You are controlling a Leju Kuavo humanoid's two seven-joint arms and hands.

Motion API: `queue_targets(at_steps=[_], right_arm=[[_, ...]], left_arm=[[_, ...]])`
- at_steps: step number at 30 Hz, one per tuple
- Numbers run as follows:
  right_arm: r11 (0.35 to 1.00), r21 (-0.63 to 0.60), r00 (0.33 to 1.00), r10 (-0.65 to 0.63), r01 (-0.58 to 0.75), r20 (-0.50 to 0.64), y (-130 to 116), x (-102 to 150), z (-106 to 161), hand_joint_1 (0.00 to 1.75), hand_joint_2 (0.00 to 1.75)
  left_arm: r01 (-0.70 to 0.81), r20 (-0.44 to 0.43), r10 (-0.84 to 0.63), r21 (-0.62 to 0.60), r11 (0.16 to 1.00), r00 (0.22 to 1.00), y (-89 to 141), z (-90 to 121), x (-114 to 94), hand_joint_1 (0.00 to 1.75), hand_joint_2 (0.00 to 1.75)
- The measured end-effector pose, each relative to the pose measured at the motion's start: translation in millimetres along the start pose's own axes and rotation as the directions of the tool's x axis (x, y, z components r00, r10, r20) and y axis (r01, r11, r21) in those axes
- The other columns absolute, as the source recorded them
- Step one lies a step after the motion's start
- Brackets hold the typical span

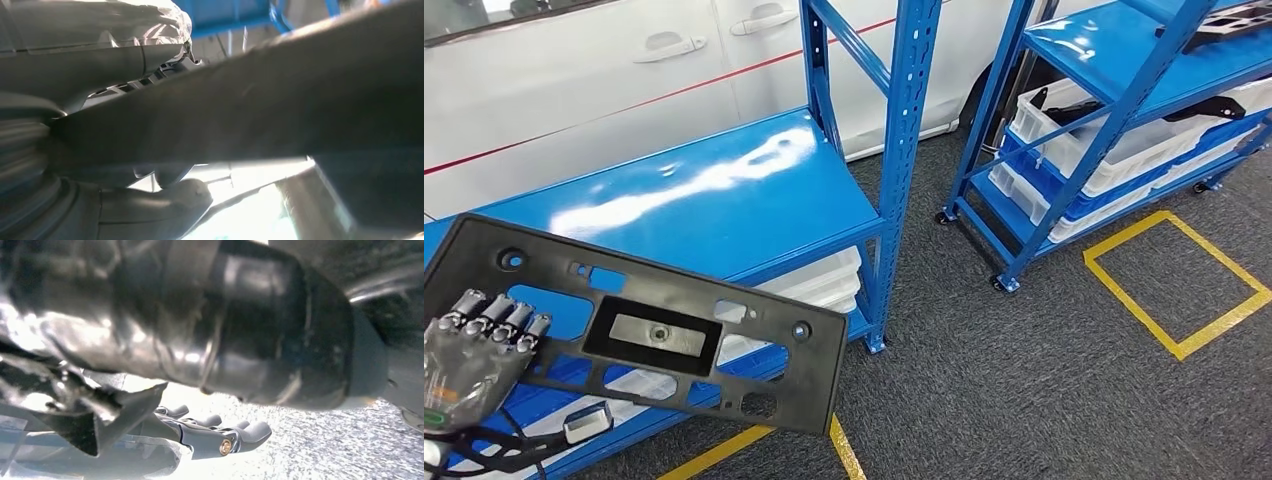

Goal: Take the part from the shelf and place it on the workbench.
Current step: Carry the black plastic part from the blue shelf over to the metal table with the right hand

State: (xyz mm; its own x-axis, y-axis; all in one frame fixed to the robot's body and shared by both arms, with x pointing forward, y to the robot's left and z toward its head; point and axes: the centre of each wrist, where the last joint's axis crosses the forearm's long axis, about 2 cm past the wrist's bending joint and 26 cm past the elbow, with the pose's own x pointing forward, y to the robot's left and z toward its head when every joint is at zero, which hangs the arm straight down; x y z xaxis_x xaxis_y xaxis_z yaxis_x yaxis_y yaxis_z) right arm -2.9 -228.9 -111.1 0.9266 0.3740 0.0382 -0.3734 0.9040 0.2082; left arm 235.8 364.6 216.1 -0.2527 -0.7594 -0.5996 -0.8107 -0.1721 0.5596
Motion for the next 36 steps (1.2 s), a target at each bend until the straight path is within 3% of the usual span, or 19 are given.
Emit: queue_targets(at_steps=[6, 10, 27, 36], right_arm=[[1.0, 0.005, 1.0, -0.01, 0.01, 0.01, 2.8, -1.1, -0.3, 0.0, 0.0], [1.0, 0.003, 1.0, -0.015, 0.015, 0.018, 1.0, -2.9, -0.2, 0.0, 0.0], [1.0, 0.014, 0.998, -0.016, 0.015, 0.068, -1.0, 0.1, 0.2, 0.0, 0.0], [1.0, 0.023, 0.998, -0.014, 0.012, 0.068, -2.2, 0.4, 0.3, 0.0, 0.0]], left_arm=[[0.083, -0.224, -0.078, 0.017, 0.996, 0.972, 33.8, 19.7, -0.3, 1.75, 1.75], [0.106, -0.3, -0.098, 0.011, 0.994, 0.949, 55.4, 28.6, 5.7, 1.75, 1.75], [0.161, -0.383, -0.141, 0.019, 0.987, 0.913, 99.4, 37.8, 9.5, 1.75, 1.75], [0.177, -0.386, -0.15, 0.033, 0.984, 0.91, 108.8, 37.8, 7.1, 1.75, 1.75]])
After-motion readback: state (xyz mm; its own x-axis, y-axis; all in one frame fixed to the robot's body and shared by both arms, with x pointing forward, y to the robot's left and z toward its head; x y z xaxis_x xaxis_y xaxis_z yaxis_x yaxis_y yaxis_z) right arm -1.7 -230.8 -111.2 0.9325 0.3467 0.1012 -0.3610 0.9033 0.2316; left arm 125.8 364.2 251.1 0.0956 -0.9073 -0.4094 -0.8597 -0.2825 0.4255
